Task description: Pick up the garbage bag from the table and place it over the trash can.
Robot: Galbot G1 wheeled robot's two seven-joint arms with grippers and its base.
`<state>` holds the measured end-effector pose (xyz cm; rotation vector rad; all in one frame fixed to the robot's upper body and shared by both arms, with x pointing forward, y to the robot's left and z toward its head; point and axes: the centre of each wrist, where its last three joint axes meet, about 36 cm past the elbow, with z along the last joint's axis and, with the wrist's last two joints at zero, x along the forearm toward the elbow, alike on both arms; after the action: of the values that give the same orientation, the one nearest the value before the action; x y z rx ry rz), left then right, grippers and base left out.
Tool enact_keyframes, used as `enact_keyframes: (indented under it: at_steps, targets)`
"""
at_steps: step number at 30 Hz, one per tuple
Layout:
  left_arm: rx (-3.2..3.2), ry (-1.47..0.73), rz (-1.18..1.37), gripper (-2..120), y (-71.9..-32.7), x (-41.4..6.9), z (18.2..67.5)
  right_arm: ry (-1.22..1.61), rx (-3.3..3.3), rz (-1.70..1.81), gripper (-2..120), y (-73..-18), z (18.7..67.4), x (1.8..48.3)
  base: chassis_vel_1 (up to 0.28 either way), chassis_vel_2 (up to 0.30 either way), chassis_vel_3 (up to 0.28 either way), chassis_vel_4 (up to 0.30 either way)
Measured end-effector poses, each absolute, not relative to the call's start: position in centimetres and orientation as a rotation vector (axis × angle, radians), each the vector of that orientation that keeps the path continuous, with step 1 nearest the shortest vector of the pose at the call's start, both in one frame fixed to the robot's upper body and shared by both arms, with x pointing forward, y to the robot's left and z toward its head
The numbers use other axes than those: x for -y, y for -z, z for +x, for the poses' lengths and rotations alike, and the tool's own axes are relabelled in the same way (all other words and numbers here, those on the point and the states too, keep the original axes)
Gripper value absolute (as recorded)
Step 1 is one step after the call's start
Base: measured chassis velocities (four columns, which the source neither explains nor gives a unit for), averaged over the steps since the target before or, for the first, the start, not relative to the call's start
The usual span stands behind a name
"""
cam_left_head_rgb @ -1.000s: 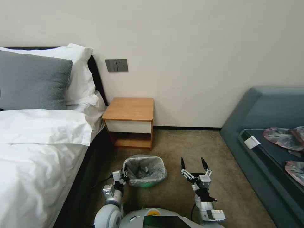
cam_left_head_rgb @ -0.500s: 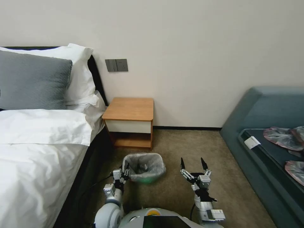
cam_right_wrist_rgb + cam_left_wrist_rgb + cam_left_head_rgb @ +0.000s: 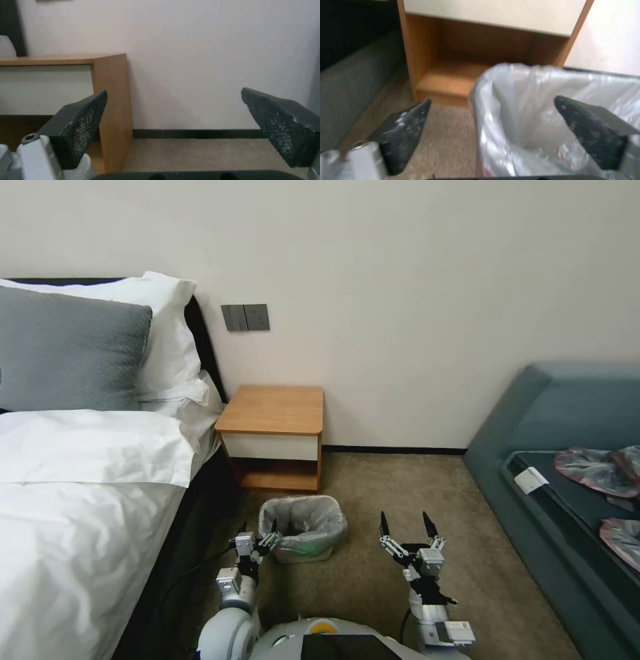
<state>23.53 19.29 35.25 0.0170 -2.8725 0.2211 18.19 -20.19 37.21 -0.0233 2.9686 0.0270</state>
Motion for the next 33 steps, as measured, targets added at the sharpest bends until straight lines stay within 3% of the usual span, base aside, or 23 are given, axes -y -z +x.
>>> enact_keyframes:
  at_steps: [12,24,33]
  targets:
    - [3.2,-0.065,0.021,100,-37.7,-21.5,23.5,-0.041,-2.951,0.035,100,-37.8,16.2,21.6,0.0,0.0,0.0,0.0]
    - [3.286,-0.093,-0.129,100,-40.6,-21.8,20.6,-0.074,-2.952,0.066,100,-38.7,14.2,23.7,0.0,0.0,0.0,0.0]
    - [3.163,-0.143,-0.085,100,-43.4,-21.5,17.6,-0.068,-3.031,0.049,100,-44.5,15.0,23.4,0.0,0.0,0.0,0.0]
